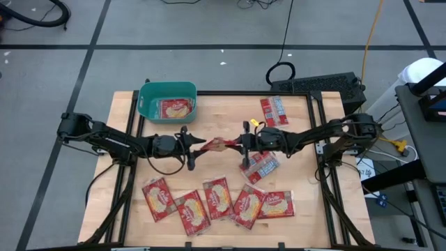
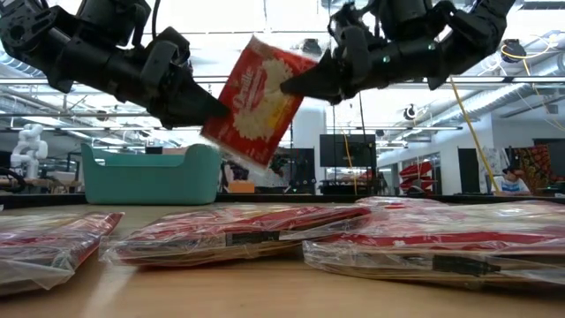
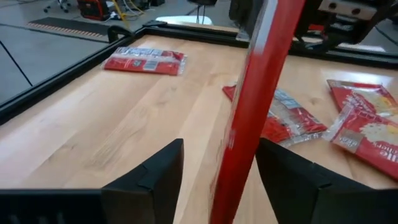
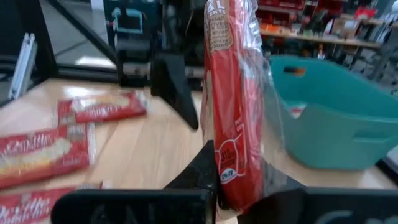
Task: Sort popcorn bags into baskets
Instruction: Put the red popcorn bag into the green bin
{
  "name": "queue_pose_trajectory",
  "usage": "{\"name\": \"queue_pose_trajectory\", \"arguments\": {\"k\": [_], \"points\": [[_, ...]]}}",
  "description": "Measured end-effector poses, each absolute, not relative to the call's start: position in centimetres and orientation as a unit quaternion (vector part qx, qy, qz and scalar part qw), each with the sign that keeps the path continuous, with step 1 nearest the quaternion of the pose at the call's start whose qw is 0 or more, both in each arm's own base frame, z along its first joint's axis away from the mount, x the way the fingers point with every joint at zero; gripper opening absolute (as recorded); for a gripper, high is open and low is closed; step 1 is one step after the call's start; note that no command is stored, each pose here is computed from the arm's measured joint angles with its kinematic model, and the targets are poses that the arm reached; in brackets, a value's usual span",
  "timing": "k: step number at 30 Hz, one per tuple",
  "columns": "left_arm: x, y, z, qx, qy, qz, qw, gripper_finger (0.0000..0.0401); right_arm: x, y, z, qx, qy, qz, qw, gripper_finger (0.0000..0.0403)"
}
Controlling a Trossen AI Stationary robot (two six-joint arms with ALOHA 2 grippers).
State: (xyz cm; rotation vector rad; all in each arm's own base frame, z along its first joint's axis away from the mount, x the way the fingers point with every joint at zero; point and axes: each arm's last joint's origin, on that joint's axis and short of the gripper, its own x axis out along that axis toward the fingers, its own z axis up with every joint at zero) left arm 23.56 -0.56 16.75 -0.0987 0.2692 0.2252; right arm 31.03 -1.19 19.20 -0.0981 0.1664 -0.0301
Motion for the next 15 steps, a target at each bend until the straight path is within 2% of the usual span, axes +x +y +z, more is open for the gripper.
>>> {"name": "queue_pose_trajectory", "arguments": {"k": [6,15], "points": [[23.6,-0.7,16.9,-0.056,0.128,0.111,0.984,0.0222,30.6,-1.0,20.2,-0.058,0.071,-0.011,0.996,0.0013],[23.9,-1.3,18.1,-0.029,0.065,0.075,0.995,0.0195,30.7,-0.6,21.6,-0.050,-0.004,-0.008,0.999,0.0013]]}}
